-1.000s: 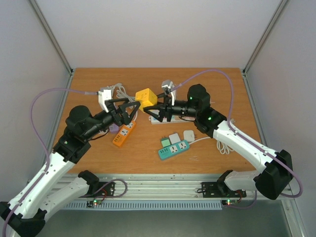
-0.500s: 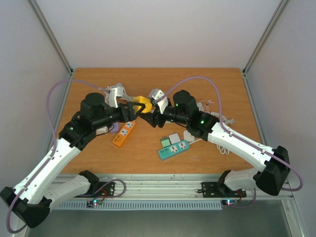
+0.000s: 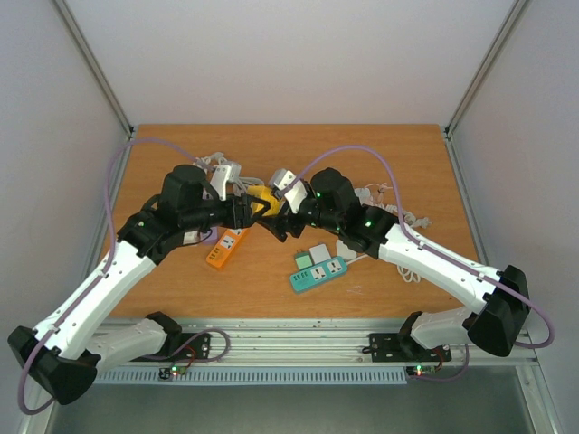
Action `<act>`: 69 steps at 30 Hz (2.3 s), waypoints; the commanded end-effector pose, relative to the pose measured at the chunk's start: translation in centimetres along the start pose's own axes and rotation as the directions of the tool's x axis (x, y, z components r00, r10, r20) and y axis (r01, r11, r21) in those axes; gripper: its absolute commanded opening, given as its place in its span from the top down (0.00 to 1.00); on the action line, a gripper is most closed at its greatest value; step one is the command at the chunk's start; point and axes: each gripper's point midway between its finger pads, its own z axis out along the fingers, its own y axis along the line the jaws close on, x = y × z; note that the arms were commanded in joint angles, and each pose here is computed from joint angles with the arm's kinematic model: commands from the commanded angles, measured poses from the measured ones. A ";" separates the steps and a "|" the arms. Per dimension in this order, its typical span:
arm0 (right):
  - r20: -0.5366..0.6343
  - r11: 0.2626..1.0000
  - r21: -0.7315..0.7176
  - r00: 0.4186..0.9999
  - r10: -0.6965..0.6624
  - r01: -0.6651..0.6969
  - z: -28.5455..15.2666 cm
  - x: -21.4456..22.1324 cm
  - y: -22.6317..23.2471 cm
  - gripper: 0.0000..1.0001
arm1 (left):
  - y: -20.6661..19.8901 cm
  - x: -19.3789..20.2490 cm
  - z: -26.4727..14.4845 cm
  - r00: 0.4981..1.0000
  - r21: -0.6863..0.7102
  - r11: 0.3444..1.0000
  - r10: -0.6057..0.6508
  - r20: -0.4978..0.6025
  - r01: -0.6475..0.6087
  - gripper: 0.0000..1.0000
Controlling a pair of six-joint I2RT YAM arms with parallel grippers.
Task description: Insert the plug
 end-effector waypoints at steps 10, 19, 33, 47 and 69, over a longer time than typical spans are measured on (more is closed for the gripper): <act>-0.116 0.988 -0.133 0.989 -0.095 0.079 0.0 -0.7 1.9 0.19 | -2.8 0.3 -1.6 0.979 0.095 0.978 0.191 -0.069 -0.184 0.58; -0.116 0.997 -0.077 0.993 -0.020 0.011 -0.3 -1.2 1.1 0.46 | -4.4 -0.2 -2.3 0.984 0.164 0.973 0.171 -0.045 -0.161 0.41; 0.245 0.923 0.019 0.897 0.369 -0.385 -4.9 -9.2 -2.4 0.50 | -3.8 -5.4 -6.5 0.903 0.096 0.986 0.082 0.422 -0.134 0.02; 0.208 0.411 -0.104 0.384 0.900 -0.906 -5.4 -12.1 -4.0 0.50 | -6.2 -7.9 -5.7 0.791 0.214 0.929 0.119 0.600 -0.302 0.03; 0.059 0.258 -0.129 0.253 0.966 -0.957 -2.7 -10.9 -2.2 0.47 | -5.5 -9.5 -2.8 0.648 0.074 0.897 0.256 0.718 -0.436 0.21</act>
